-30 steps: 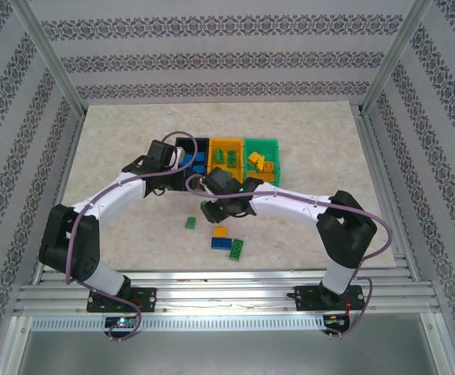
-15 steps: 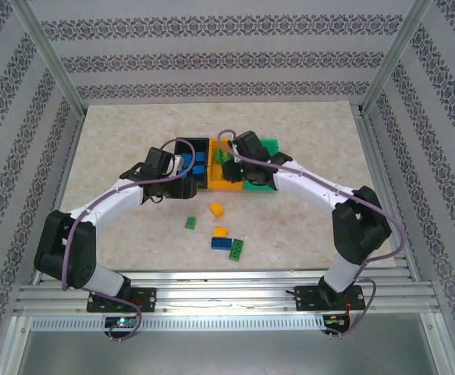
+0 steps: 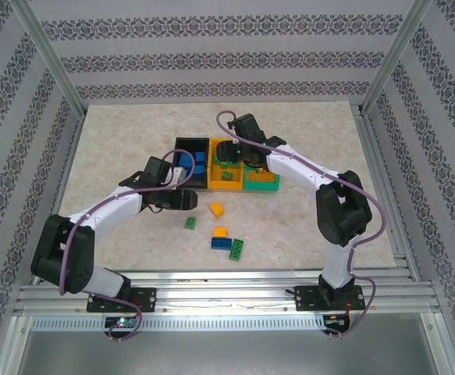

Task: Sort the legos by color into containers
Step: Place the lego in the container, then pick up the lego from the middle-left of the table.

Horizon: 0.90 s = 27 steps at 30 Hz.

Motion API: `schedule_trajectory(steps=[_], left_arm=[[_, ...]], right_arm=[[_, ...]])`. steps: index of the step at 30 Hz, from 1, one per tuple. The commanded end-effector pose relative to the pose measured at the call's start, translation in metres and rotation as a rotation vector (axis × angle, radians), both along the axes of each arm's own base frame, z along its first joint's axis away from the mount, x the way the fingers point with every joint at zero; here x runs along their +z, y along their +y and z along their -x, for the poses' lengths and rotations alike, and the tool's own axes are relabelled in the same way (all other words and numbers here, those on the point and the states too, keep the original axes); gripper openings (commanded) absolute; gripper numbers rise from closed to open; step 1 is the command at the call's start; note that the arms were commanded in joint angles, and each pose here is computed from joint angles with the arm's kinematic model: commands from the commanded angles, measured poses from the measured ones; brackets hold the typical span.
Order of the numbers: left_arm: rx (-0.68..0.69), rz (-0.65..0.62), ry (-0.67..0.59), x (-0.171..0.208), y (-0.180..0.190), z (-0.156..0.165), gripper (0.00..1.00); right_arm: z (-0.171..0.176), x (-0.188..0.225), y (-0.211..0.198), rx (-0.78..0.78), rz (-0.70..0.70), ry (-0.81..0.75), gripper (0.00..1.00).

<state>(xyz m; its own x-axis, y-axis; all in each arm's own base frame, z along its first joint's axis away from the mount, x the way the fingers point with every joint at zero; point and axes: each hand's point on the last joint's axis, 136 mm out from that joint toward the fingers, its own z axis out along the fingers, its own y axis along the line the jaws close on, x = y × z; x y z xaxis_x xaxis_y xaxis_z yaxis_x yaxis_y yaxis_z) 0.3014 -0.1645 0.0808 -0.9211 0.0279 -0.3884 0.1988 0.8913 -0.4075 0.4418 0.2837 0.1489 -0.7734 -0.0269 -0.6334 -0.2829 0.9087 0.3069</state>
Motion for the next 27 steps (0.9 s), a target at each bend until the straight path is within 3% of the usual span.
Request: schedule_trajectory(steps=[1,10,16,27], left_arm=[[-0.044,-0.033,0.061,-0.012,-0.008,0.020,0.71],[-0.150,-0.220,0.160,-0.052,-0.019,0.049,0.64],[-0.139,-0.264,0.164,-0.058,-0.017,0.047,0.58],[-0.142,-0.270,0.134,-0.051,-0.022,0.037,0.28]], right_arm=[[0.012,0.001,-0.005,0.000,-0.009,0.003,0.58],[0.042,-0.007,-0.034,-0.035,0.023,0.004,0.58],[0.053,-0.012,-0.044,-0.056,0.024,0.005,0.58],[0.058,-0.002,-0.051,-0.068,0.019,-0.024,0.58]])
